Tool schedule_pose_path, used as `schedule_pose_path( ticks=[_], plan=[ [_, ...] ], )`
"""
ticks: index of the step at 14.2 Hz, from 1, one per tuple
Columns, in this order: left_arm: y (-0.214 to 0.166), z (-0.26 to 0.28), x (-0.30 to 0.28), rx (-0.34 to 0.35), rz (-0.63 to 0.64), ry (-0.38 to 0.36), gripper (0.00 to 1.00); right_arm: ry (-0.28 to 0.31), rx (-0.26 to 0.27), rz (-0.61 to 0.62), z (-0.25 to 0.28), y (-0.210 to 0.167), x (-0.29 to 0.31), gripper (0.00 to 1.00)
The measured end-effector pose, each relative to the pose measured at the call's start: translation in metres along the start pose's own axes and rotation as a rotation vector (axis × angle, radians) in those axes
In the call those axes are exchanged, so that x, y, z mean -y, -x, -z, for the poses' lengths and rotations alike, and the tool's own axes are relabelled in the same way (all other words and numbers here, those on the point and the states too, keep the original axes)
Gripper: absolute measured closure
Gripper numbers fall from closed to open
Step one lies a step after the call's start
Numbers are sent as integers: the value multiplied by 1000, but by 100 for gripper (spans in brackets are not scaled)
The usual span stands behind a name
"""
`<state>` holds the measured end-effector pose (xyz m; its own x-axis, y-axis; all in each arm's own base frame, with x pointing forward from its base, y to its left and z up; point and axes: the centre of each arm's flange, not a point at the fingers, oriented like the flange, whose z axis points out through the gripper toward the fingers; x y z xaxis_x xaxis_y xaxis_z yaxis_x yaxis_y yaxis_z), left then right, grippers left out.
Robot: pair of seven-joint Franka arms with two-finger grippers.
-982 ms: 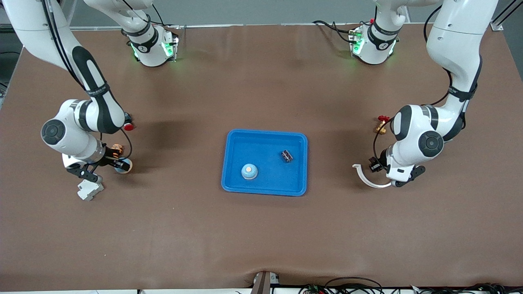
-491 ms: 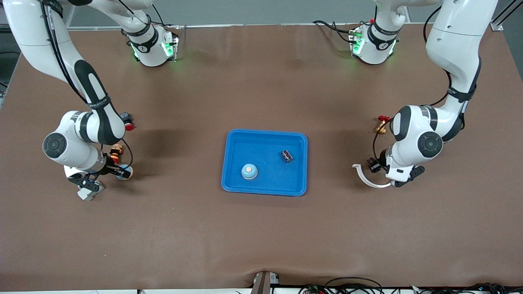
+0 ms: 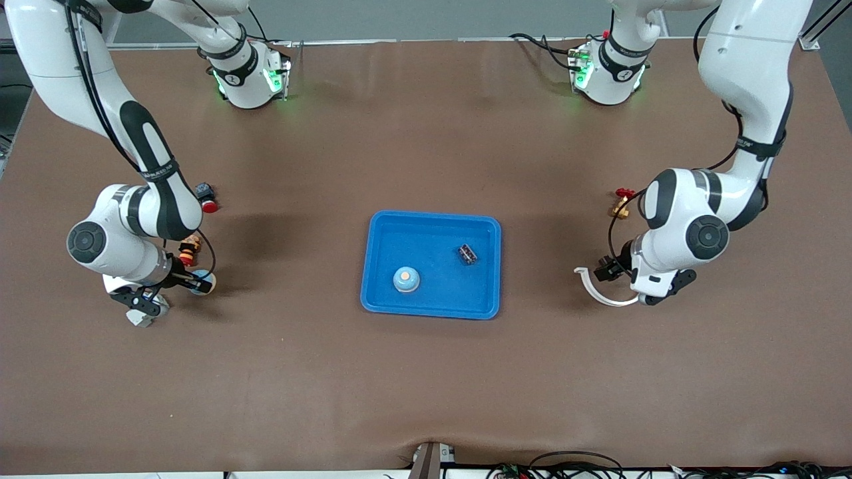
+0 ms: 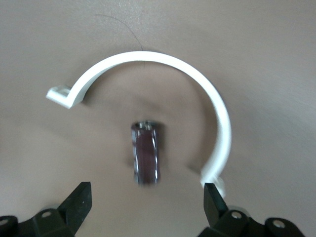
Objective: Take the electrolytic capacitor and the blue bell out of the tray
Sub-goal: 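Move the left gripper to the tray while the right gripper returns too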
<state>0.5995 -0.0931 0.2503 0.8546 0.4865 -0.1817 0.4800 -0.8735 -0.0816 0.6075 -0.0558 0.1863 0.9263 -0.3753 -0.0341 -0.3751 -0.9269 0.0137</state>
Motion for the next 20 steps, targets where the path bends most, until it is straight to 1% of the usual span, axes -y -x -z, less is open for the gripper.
schedule_pose_path(
  ticks=[1,2,4,5,7,8,11,12,13,15,17,18,20],
  plan=[
    [3,26,-8,17,0,-14,0,0,2,-1,-1,0,0,31],
    [6,53,-16,25,6,-21,0,3,11,-2,-6,1,-1,22],
    [17,92,-37,18,34,-15,0,13,41,-2,-16,4,-2,2],
    [26,100,-50,14,54,-10,0,16,56,-1,-17,5,-1,0],
    [54,103,-81,14,97,-2,0,23,88,2,-11,2,1,0],
    [70,104,-100,13,121,4,0,28,115,5,-3,0,4,0],
    [115,102,-157,11,203,19,0,48,208,-11,43,-6,17,0],
    [126,97,-176,9,221,24,0,55,225,-28,61,-7,26,0],
    [136,90,-193,6,236,38,0,58,225,-54,78,-6,40,0],
    [149,76,-221,-9,270,89,0,51,211,-142,97,7,81,0],
    [158,63,-240,-18,306,133,0,18,210,-250,102,33,140,0],
    [164,55,-248,-19,324,146,0,2,195,-302,104,48,171,0],
    [175,34,-262,-18,358,153,0,-24,150,-395,111,79,230,0]
  ],
)
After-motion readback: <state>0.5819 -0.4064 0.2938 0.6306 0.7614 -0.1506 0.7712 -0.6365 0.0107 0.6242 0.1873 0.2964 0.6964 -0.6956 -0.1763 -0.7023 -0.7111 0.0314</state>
